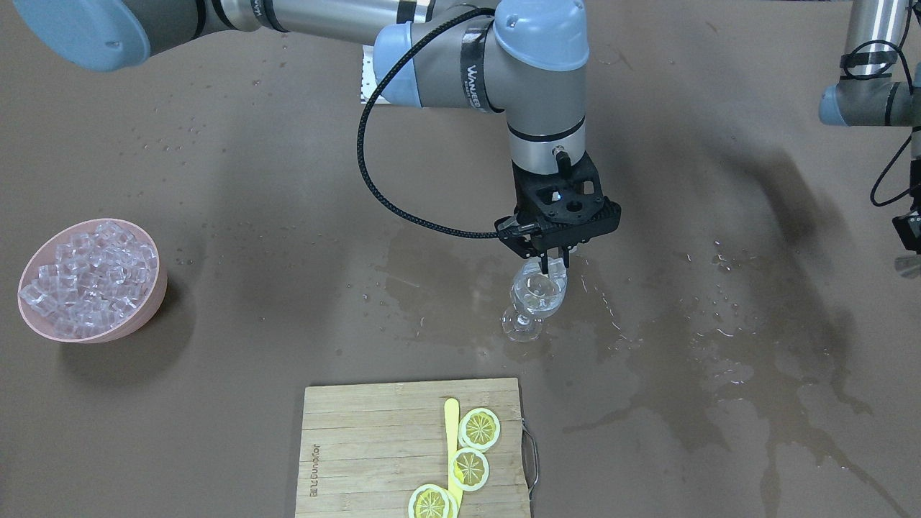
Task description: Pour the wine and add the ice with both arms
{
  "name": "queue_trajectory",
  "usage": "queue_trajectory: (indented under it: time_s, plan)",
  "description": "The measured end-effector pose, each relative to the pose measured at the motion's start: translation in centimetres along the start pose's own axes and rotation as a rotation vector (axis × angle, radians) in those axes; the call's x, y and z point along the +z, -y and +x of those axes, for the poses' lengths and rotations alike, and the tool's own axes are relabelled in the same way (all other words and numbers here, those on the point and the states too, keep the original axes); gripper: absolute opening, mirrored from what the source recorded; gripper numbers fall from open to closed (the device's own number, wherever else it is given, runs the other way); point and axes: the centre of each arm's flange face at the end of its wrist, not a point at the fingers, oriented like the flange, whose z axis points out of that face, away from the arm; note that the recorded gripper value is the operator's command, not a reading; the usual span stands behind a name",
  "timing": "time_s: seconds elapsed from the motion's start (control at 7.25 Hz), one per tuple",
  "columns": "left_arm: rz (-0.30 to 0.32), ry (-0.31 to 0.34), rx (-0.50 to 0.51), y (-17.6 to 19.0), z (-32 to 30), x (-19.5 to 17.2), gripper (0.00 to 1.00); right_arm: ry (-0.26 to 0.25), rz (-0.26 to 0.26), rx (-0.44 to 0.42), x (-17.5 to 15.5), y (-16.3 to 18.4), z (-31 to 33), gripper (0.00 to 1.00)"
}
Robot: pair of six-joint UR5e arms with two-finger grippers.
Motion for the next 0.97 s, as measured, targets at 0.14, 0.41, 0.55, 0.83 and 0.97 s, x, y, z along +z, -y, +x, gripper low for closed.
queue_trajectory:
  time_s: [0.14, 0.41, 0.55, 0.83, 0.97]
  plan:
    - [-0.018, 0.003, 0.0, -0.4, 0.7, 0.6, 0.18, -0.003, 0.0, 0.0, 0.1, 0.0, 0.1, 0.9]
    - [-0.054, -0.002, 0.015, -1.4, 2.2, 1.4, 0.18, -0.004, 0.003, -0.001, 0.2, 0.1, 0.3, 1.0]
    - [-0.067, -0.008, 0.023, -2.1, 3.0, 1.6, 0.18, -0.004, 0.008, -0.003, 0.2, 0.2, 0.4, 1.0]
    - [-0.08, -0.033, 0.038, -3.6, 5.4, 2.3, 0.18, 0.004, 0.019, 0.0, -0.8, 1.4, 1.1, 1.0]
    - [-0.086, -0.046, 0.044, -4.1, 6.3, 2.6, 0.18, 0.015, 0.016, 0.003, -1.9, 2.8, 2.6, 1.0]
